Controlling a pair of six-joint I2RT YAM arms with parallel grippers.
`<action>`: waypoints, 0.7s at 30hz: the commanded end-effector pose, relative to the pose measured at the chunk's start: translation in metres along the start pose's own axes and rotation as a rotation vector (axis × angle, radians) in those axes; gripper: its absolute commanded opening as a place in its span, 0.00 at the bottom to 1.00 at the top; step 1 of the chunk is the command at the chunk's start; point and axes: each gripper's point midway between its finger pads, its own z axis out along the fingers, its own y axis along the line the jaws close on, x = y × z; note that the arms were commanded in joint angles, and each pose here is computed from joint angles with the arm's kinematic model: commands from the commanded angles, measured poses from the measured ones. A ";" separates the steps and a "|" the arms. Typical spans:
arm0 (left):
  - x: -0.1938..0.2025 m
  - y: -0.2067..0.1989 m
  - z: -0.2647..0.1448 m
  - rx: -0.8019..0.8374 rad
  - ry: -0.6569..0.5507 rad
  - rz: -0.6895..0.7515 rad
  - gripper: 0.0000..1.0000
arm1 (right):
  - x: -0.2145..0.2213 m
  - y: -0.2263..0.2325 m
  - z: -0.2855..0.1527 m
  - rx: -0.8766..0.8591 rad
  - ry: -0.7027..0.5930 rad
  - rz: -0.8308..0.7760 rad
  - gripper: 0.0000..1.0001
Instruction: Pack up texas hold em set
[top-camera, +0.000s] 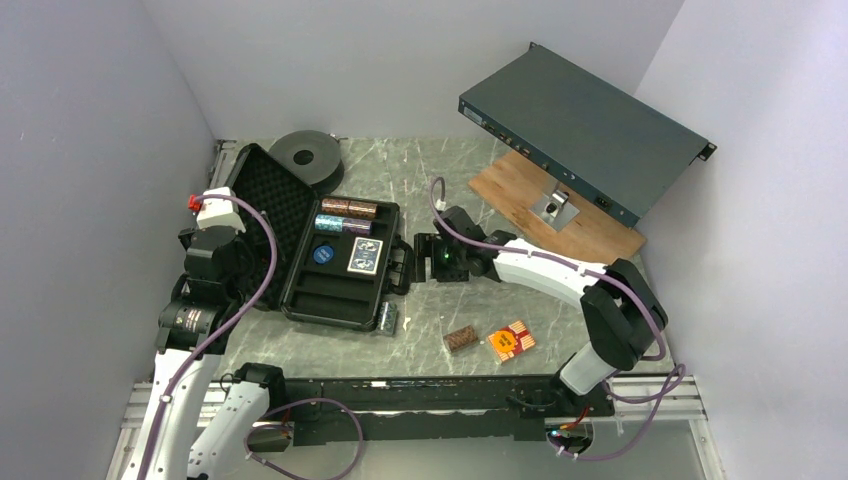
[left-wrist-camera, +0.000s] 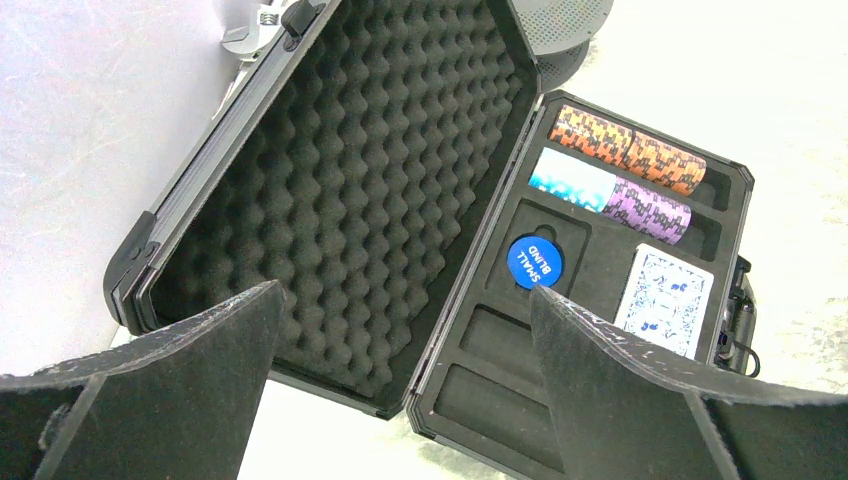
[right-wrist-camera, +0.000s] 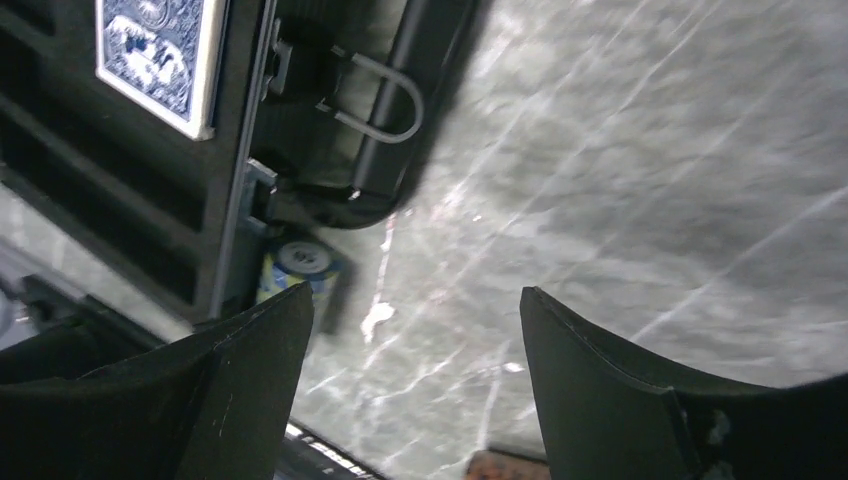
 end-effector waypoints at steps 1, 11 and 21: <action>-0.008 0.000 -0.002 -0.004 -0.020 0.000 0.99 | 0.019 0.040 -0.002 -0.157 0.074 0.210 0.78; -0.009 -0.001 -0.003 0.005 -0.024 -0.002 0.99 | 0.045 0.061 0.014 -0.154 0.109 0.298 0.71; -0.010 -0.001 -0.005 0.008 -0.033 -0.004 0.99 | 0.072 0.073 0.037 -0.093 0.188 0.285 0.66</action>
